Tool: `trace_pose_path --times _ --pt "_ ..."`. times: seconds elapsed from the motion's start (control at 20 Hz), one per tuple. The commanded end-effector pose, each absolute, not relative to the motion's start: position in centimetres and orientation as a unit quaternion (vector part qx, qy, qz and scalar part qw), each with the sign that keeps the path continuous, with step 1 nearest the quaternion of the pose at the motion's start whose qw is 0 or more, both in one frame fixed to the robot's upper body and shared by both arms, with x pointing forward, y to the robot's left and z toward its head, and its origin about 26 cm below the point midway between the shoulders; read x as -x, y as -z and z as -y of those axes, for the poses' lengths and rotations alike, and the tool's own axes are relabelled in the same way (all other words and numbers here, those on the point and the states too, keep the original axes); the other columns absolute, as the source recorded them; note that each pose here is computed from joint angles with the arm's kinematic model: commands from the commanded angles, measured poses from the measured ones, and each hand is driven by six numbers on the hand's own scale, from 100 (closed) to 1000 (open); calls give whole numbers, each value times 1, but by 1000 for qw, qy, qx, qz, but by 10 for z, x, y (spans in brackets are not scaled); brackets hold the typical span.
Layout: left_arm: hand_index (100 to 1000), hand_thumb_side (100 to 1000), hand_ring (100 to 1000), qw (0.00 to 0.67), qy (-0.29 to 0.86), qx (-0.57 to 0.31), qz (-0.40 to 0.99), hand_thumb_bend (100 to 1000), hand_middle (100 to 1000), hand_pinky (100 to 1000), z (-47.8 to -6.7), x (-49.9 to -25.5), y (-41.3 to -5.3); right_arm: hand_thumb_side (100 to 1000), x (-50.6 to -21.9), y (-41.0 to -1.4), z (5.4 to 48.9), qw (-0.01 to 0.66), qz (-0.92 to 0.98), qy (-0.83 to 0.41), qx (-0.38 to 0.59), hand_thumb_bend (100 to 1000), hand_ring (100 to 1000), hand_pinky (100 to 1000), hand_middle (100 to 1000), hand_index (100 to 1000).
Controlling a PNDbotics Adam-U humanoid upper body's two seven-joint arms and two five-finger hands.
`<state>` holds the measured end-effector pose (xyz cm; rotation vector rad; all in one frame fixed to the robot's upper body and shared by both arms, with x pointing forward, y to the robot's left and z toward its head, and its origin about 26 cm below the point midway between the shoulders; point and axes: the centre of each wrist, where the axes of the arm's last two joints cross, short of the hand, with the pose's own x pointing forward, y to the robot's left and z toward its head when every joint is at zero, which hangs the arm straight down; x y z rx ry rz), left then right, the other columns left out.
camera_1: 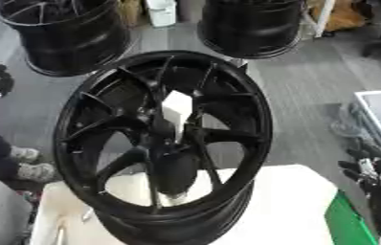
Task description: Pull the pin out of the wheel hub.
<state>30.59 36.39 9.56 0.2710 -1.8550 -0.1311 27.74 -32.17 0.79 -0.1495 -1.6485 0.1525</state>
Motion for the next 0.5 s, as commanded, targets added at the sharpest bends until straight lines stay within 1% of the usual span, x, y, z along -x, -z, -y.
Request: trace_pose_path --times 0.05,0.2,0.5 --pt "769 616 594 588 -24 -85 804 563 638 670 -344 -296 -95 818 -281 -16 322 663 743 -66 66 100 812 871 877 1000" --pt "759 622 585 612 -64 -74 785 560 624 667 -334 -290 -80 817 -281 -16 321 662 744 -65 65 100 812 871 877 1000" --pt "751 628 577 634 -79 -69 766 556 614 665 -327 -290 -68 816 -282 -17 321 659 747 -66 64 100 811 870 877 1000"
